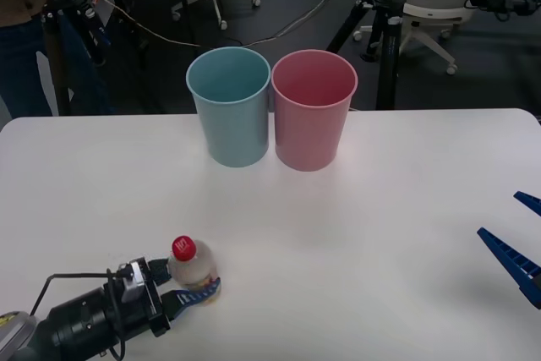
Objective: Grasp the object on the table and drop it into the matching bin: aluminum can to the light blue bin, PET bottle to the pink bin.
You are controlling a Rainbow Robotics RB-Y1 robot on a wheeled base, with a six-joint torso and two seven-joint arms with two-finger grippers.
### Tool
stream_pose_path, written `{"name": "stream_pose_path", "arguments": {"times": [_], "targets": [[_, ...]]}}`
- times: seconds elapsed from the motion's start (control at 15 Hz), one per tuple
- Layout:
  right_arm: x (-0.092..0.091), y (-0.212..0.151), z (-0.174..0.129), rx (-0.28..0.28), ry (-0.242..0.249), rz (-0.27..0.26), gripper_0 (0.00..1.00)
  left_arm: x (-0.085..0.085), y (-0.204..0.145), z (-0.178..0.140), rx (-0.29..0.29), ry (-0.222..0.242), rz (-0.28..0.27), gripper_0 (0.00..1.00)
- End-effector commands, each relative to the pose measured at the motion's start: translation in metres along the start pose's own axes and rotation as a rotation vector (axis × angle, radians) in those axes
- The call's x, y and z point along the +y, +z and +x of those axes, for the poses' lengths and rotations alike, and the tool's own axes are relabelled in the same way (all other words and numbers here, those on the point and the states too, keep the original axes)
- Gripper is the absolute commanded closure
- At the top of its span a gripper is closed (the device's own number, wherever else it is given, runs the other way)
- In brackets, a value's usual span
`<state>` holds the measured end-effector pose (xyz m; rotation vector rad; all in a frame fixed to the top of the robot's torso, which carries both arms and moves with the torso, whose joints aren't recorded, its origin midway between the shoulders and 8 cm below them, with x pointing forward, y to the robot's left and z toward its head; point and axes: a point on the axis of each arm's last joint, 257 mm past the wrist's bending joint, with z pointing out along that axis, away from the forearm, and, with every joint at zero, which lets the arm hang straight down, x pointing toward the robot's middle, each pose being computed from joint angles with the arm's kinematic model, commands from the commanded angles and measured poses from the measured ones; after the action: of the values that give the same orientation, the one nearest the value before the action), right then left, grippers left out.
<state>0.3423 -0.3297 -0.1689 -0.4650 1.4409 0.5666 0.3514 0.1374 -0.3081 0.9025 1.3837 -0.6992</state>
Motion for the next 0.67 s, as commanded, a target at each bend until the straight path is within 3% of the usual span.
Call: {"name": "stream_pose_path", "arguments": {"times": [0.07,0.67], "targets": [[0.000,0.000,0.000,0.000,0.000,0.000,0.00,0.001,-0.002,-0.003,-0.009,-0.011,0.001,1.00],[0.000,0.000,0.000,0.000,0.000,0.000,0.00,0.011,-0.028,-0.018,-0.018,-0.014,-0.011,1.00]]}}
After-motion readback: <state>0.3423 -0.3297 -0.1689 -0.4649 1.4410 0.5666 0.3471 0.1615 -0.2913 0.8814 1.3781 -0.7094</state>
